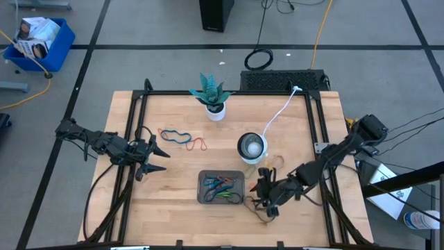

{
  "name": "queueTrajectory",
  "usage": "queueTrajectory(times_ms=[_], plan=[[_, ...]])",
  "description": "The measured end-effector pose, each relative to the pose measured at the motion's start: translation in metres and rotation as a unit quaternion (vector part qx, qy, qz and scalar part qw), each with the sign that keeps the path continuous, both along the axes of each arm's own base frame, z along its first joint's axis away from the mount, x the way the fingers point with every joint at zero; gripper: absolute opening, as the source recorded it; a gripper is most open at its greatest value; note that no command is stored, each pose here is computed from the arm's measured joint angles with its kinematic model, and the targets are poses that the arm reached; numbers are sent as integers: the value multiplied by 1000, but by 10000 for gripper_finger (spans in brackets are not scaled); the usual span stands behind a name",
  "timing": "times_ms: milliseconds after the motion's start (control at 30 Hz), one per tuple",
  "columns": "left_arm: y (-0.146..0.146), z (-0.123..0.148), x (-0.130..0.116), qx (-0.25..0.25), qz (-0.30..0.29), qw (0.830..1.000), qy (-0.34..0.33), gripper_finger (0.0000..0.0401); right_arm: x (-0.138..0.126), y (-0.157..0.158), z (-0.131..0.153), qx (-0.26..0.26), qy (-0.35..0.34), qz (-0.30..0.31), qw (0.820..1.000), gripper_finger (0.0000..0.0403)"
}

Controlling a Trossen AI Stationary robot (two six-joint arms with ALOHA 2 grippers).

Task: Pick and place rubber bands into bin
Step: Put the left black rubber band into the gray bin

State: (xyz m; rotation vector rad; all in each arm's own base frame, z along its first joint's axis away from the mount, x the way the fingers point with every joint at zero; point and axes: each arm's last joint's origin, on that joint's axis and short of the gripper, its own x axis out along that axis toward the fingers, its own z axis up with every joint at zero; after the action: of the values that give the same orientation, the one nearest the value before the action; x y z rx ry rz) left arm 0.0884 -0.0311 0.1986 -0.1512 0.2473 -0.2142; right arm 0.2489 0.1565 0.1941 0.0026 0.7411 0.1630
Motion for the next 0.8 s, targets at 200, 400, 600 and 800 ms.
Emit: queueTrajectory(times_ms=[200, 400, 600, 800], plan=[[0, 0, 0, 0, 0, 1000, 0, 257, -11, -16, -32, 25, 15, -42, 999, 168], [0, 0, 0, -2, 1, 1000, 0, 258, -8, -14, -25, 5, 9, -24, 1000, 151], [0, 0, 0, -5, 1, 1000, 1, 257, 4, -7, -5, -29, 43, -13, 999, 132], [0, 0, 0, -5, 1, 1000, 1, 257, 23, 5, 3, -83, 89, 13, 993, 128]])
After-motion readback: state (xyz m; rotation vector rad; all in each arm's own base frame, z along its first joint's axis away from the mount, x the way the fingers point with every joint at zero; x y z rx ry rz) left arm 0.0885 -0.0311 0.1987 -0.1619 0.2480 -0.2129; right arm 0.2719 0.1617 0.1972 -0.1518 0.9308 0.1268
